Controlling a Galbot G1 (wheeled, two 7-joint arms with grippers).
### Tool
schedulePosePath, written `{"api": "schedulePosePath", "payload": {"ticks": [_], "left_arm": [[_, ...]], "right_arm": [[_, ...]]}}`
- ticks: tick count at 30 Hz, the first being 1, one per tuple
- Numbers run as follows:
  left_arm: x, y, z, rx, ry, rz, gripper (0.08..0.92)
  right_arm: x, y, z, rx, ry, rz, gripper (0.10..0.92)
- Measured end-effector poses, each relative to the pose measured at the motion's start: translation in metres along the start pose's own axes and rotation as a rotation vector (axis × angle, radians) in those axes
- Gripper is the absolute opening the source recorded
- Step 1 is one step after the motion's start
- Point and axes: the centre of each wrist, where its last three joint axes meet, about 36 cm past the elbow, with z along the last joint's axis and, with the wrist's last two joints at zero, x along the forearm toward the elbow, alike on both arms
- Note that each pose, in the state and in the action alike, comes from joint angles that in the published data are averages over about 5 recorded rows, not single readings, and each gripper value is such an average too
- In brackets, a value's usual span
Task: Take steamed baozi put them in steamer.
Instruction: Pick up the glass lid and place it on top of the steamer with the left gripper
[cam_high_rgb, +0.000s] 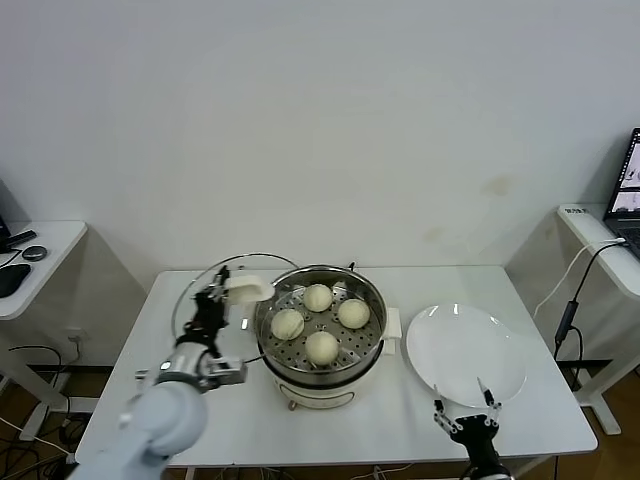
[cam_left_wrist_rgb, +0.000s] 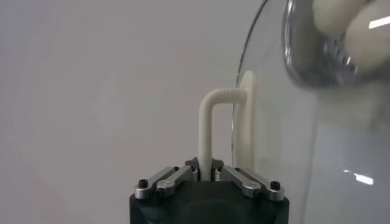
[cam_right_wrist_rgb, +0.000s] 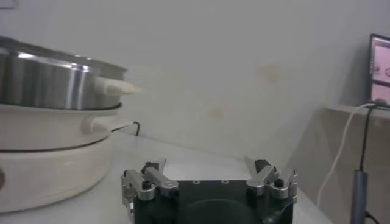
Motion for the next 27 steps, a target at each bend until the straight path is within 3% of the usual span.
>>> {"api": "schedulePosePath", "payload": {"ticks": [12,27], "left_arm": [[-0.018,-0.027,-0.086,-0.052,-0.042,0.023,0.174],[-0.028,-0.048,-0.136,-0.081,-0.039,0.029,0.174]], "right_arm": [[-0.004,0.009,0.007,0.017,0.009,-0.023,0.823],[-0.005,0.014,0.01,0.018,0.011,-0.04,0.823]]}}
